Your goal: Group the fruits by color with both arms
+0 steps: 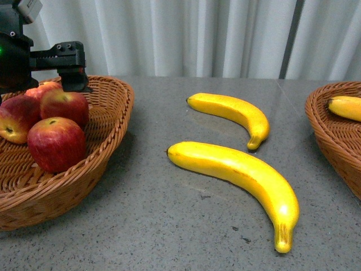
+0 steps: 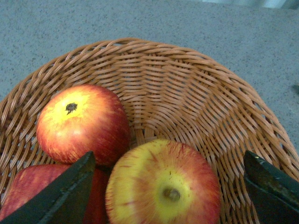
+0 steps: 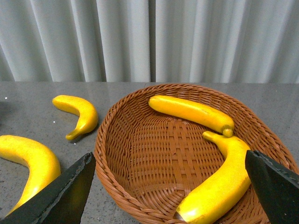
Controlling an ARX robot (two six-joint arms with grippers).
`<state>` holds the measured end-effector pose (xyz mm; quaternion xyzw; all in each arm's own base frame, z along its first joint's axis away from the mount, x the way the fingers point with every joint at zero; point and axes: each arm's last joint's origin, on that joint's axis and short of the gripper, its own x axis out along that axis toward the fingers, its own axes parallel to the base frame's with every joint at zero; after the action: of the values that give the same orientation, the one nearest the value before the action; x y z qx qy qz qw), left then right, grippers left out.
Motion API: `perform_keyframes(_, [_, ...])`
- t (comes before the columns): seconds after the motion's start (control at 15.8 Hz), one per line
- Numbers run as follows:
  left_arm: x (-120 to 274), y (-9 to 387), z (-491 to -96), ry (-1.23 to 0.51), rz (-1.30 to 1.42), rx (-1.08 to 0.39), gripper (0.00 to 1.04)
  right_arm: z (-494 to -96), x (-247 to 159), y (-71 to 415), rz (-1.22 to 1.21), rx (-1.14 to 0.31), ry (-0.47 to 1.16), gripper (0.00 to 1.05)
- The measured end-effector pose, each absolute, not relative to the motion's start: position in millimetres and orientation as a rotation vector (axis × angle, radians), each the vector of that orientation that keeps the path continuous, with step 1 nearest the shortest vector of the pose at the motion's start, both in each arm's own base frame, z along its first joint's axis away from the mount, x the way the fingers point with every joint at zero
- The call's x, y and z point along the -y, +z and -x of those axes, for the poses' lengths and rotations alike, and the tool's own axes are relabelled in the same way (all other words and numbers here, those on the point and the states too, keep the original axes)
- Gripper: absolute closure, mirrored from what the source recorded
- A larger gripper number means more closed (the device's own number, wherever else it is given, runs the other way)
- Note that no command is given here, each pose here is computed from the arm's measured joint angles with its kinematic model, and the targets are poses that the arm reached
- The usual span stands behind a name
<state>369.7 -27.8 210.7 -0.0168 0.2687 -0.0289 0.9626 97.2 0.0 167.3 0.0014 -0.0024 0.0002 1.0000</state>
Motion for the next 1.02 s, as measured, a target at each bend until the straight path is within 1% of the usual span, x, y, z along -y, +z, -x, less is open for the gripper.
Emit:
perform_keyframes(0.06, [29.6, 212.6, -369.1, -0.071, 0.023, -0.537, 0.05, -97.2, 0.0, 167.3, -0.003, 0.005, 0.0, 0.07])
perform_keyframes(0.13, [31.7, 215.6, -368.0, -0.084, 0.02, -0.521, 0.07, -97.2, 0.0, 167.2, -0.003, 0.004, 0.0, 0.07])
perform_keyframes(0.32, [39.7, 238.7, -346.4, -0.11, -0.009, -0.425, 0.07, -97.2, 0.0, 167.3, -0.003, 0.005, 0.0, 0.07])
perform_keyframes(0.51, [45.2, 271.4, -303.8, -0.133, -0.05, -0.265, 0.07, -97.2, 0.0, 167.3, -0.003, 0.005, 0.0, 0.07])
perform_keyframes(0.63, [47.4, 281.5, -260.4, -0.163, -0.058, -0.212, 0.07, -97.2, 0.0, 167.2, -0.003, 0.004, 0.0, 0.07])
perform_keyframes(0.7, [49.0, 284.6, -236.2, -0.127, -0.057, -0.106, 0.11, -97.2, 0.0, 167.3, -0.003, 0.005, 0.0, 0.07])
perform_keyframes(0.76, [41.8, 280.5, -211.4, -0.045, -0.027, -0.01, 0.24, -97.2, 0.0, 167.2, -0.003, 0.004, 0.0, 0.07])
perform_keyframes(0.82, [28.4, 262.7, -182.6, -0.006, -0.021, -0.017, 0.38, -97.2, 0.0, 167.2, -0.003, 0.004, 0.0, 0.07])
perform_keyframes(0.89, [18.8, 244.0, -163.8, 0.015, -0.011, -0.018, 0.51, -97.2, 0.0, 167.3, -0.003, 0.005, 0.0, 0.07])
perform_keyframes(1.02, [15.0, 229.7, -151.5, 0.005, -0.007, -0.002, 0.69, -97.2, 0.0, 167.3, -0.003, 0.005, 0.0, 0.07])
